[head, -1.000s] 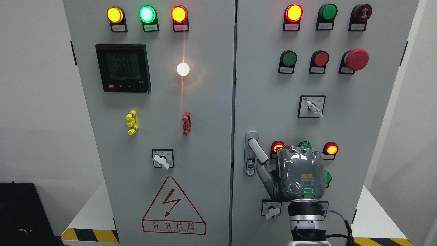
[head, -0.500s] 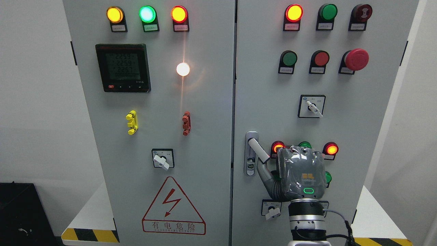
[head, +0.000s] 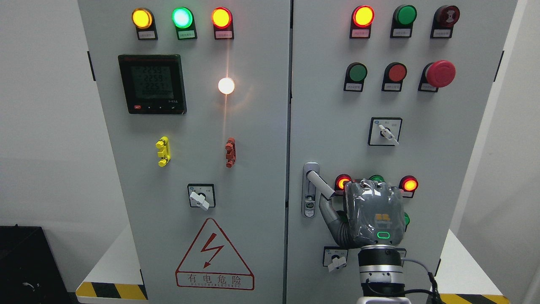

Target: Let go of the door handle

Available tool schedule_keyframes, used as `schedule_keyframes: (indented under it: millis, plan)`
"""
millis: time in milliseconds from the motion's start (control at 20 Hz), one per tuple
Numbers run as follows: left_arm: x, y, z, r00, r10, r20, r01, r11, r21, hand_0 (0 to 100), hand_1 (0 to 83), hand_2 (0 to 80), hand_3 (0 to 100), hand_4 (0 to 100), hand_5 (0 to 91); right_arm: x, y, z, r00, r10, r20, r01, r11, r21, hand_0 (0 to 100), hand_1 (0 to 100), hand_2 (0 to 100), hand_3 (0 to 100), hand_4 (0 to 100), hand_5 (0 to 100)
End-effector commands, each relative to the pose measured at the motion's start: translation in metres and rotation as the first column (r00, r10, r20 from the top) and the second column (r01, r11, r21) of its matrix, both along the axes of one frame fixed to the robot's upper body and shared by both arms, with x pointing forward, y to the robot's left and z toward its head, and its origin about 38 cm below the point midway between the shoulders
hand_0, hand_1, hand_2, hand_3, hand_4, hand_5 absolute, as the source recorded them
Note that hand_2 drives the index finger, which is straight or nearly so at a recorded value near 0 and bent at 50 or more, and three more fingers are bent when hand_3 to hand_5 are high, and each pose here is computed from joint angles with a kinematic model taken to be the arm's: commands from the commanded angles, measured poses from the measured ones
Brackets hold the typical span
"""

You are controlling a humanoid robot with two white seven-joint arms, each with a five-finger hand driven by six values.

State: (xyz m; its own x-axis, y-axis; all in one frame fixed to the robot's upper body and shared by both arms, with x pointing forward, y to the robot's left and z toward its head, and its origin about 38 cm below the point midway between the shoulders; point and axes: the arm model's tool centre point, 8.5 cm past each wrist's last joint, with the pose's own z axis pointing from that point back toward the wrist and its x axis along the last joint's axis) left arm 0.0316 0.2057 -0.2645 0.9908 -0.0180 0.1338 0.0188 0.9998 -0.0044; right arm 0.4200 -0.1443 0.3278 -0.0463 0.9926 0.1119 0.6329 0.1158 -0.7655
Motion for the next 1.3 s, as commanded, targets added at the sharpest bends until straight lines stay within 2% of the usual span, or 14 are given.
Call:
schedule_keyframes:
  millis: [0, 1250]
  plan:
    - [-0.0108, 0.0001, -0.0004, 1.000, 0.002, -0.016, -0.002, 1.000, 0.000, 12, 55.6, 0.0, 0, 0, 0.0, 0.0007, -0.0034, 0.0008, 1.000, -0.008, 0.000, 0.008, 1.000, 0.003, 54, 30, 93, 100, 100, 94]
    - [-0.0108, 0.0001, -0.0004, 1.000, 0.000, -0.016, 0.000, 1.000, 0.000, 12, 55.6, 0.0, 0, 0, 0.0, 0.0012, -0.0043, 0.0034, 1.000, -0.008, 0.007, 0.008, 1.000, 0.007, 56, 27, 92, 100, 100, 94]
